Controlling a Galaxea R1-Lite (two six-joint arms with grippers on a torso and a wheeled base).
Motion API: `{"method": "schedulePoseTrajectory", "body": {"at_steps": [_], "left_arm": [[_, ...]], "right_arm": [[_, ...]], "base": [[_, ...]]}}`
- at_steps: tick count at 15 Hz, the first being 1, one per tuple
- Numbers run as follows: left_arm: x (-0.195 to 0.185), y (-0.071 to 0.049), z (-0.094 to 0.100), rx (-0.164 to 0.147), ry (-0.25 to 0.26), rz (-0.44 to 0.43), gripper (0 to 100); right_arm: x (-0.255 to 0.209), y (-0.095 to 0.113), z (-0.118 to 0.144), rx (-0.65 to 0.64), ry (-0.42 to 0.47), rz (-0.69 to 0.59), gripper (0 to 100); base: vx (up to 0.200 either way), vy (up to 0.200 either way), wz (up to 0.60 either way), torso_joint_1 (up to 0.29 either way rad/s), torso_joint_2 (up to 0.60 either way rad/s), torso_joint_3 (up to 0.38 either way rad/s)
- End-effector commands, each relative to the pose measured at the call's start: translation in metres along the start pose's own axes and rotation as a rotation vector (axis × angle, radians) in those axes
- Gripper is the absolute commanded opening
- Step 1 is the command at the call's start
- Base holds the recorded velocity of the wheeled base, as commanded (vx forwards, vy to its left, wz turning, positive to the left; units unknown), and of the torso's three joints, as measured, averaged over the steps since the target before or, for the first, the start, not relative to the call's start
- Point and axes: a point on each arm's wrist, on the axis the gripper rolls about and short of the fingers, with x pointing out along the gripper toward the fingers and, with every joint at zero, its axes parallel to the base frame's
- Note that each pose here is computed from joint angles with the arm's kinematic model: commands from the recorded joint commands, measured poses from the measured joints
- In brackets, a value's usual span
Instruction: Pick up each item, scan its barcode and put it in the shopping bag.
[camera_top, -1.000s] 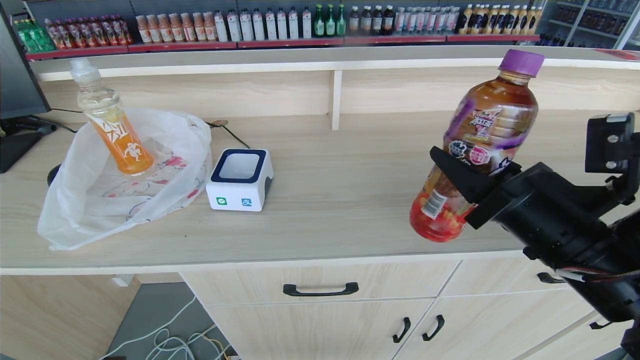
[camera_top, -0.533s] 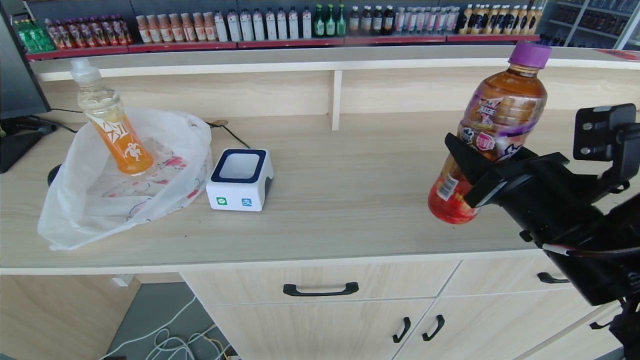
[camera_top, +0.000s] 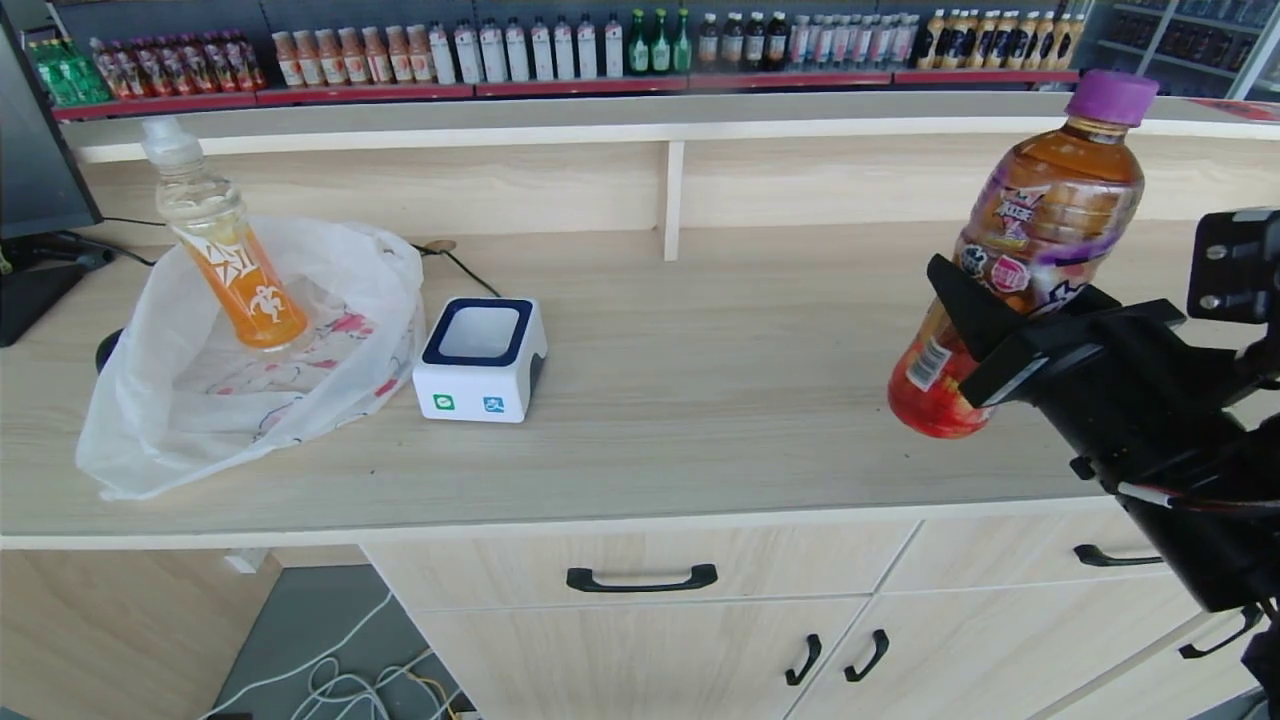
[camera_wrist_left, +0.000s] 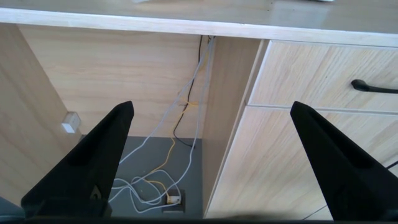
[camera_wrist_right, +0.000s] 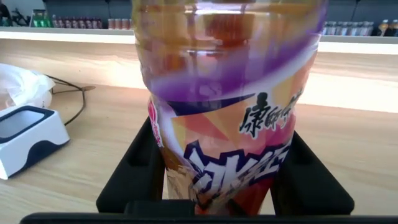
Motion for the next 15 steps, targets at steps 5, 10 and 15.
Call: {"method": "schedulePoseTrajectory", "body": {"at_steps": [5,10,15], "left_arm": [[0.000,0.000,0.000,-0.002,0.000,0.001,100],[0.000,0.000,0.000,-0.003,0.001,0.001,100],[0.000,0.000,0.000,-0.003,0.000,0.001,100]], "right_arm": [[-0.001,0.001,0.003,-0.001,-0.009,-0.012,0],[0.003,0.001,0.009,0.016,-0.042,-0.028,0],[0.014,0.004,0.010,0.022,-0.065,-0.030,0]], "base": [[0.000,0.200,0.00,0.003,0.01,0.003],[0.000,0.200,0.00,0.003,0.00,0.002],[0.000,0.200,0.00,0.000,0.00,0.002]]}}
